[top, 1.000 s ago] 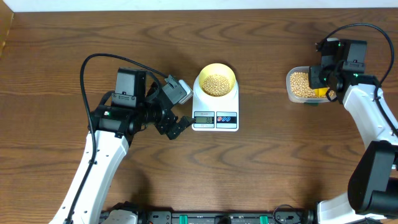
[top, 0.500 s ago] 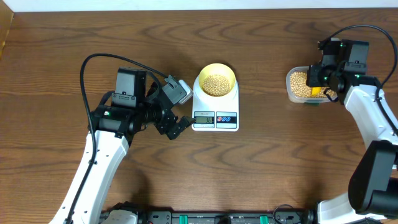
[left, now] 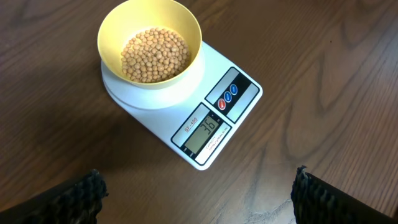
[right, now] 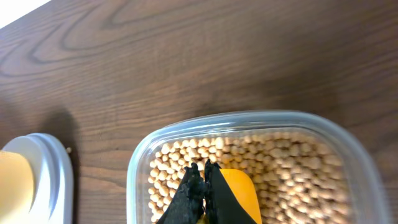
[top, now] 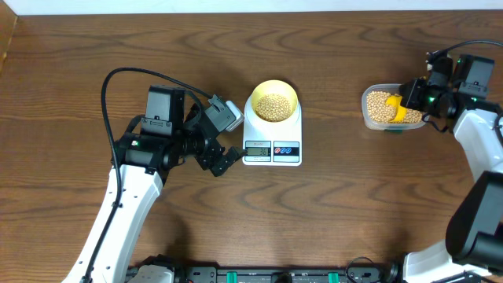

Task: Scoop item into bowl and weigh 50g on scale
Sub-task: 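Dig the scoop into the soybeans in the tub with the right gripper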

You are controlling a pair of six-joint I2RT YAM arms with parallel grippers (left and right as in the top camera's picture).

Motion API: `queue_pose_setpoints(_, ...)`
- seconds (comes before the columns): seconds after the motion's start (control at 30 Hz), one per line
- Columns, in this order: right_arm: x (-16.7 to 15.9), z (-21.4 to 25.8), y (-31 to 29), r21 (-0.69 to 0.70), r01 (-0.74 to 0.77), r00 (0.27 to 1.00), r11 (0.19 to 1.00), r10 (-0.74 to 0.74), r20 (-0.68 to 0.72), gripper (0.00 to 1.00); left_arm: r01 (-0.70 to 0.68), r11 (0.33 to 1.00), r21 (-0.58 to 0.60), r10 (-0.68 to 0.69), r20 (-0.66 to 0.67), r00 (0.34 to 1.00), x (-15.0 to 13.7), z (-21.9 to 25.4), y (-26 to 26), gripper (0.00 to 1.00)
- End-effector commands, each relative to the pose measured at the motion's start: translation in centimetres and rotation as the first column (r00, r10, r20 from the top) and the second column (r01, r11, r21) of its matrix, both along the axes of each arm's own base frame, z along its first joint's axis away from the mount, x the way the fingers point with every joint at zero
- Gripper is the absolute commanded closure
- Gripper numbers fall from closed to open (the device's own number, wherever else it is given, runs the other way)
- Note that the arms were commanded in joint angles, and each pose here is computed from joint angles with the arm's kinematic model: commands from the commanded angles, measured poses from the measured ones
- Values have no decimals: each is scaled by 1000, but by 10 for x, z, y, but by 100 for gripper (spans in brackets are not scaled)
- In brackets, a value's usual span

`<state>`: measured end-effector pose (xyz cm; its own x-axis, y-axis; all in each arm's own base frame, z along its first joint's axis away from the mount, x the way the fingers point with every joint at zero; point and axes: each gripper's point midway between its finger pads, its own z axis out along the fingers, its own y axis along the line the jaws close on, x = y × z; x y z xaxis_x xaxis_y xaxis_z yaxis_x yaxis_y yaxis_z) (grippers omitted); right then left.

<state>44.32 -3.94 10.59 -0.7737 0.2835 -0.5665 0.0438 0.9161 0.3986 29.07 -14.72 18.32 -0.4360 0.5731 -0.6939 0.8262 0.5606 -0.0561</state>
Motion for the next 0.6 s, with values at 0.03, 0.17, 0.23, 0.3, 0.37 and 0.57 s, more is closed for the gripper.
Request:
queue_pose_setpoints(0.03,-3,-20,18,137,-17,998,990,25,-58,99,13,1000,-2,-13,-10,1000,-2,-4,0,2)
queue_pose_setpoints(0.17,-4,-20,15,142,-9,998,990,18,-60,99,13,1000,-2,-13,-10,1000,-2,-4,0,2)
queue_pose_setpoints(0.23,-4,-20,12,147,7,998,989,3,-66,99,13,1000,-2,-13,-10,1000,-2,-4,0,2)
queue_pose_setpoints(0.3,-6,-21,6,156,28,997,987,-17,-74,99,13,1000,-2,-13,-10,1000,-2,-4,0,2)
queue_pose_setpoints(0.37,-7,-19,2,176,31,997,984,-19,-70,99,12,1000,-3,-12,-10,1000,-2,-4,0,2)
queue_pose_setpoints(0.57,-9,-13,-14,261,83,995,962,-66,-72,99,12,1000,-2,-12,-10,1000,-2,-4,0,2)
